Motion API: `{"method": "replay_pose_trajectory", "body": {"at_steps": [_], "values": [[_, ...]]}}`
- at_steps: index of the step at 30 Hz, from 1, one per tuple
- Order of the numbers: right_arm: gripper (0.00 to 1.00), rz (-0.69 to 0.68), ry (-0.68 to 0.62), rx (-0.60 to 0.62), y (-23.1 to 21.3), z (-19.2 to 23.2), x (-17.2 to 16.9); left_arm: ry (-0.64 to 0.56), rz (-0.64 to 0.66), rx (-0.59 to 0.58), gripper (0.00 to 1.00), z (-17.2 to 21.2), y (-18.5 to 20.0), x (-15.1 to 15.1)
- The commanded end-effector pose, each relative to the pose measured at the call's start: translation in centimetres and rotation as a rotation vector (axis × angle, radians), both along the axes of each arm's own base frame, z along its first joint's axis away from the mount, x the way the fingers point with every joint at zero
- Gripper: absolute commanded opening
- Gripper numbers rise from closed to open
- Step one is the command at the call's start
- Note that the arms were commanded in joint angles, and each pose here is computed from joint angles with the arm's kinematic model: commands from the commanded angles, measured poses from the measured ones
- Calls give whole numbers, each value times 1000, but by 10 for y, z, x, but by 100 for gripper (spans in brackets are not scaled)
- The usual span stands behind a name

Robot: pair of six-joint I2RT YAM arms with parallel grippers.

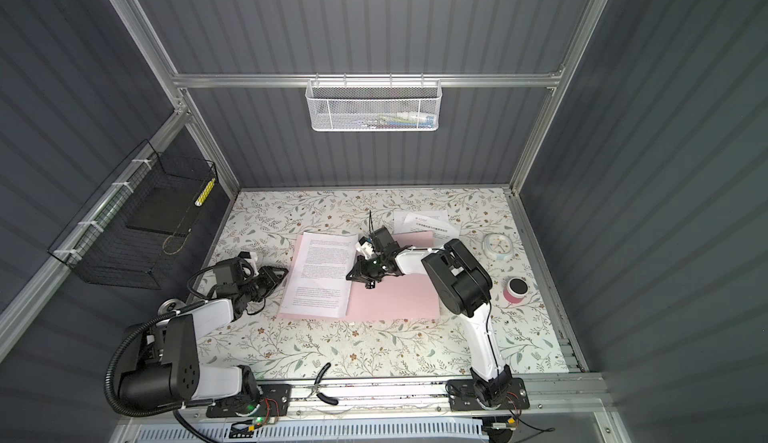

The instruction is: Put the files into the folder

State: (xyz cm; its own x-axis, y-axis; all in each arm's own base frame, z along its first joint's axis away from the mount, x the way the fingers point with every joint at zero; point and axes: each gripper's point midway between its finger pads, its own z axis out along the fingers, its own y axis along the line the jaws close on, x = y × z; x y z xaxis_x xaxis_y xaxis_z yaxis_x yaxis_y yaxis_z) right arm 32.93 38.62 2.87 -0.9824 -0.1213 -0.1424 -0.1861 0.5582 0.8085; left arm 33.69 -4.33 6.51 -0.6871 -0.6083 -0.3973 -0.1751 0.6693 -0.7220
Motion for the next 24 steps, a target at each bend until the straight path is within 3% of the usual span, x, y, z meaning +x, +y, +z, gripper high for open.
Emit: {"method": "replay_pose_trajectory", "body": {"at_steps": [1, 4, 11, 24], "values": [[0, 9, -33, 40, 4, 22, 5, -13, -22, -1, 32, 3, -4, 6], [0, 7, -18, 54, 6, 20, 5, 31, -11, 9, 33, -8, -1, 5], [0, 3, 9, 86, 6, 8, 4, 73, 7, 30, 50, -20, 4, 9], [0, 0, 68, 173, 0, -5, 4, 53, -3, 33, 58, -20, 4, 14]]}}
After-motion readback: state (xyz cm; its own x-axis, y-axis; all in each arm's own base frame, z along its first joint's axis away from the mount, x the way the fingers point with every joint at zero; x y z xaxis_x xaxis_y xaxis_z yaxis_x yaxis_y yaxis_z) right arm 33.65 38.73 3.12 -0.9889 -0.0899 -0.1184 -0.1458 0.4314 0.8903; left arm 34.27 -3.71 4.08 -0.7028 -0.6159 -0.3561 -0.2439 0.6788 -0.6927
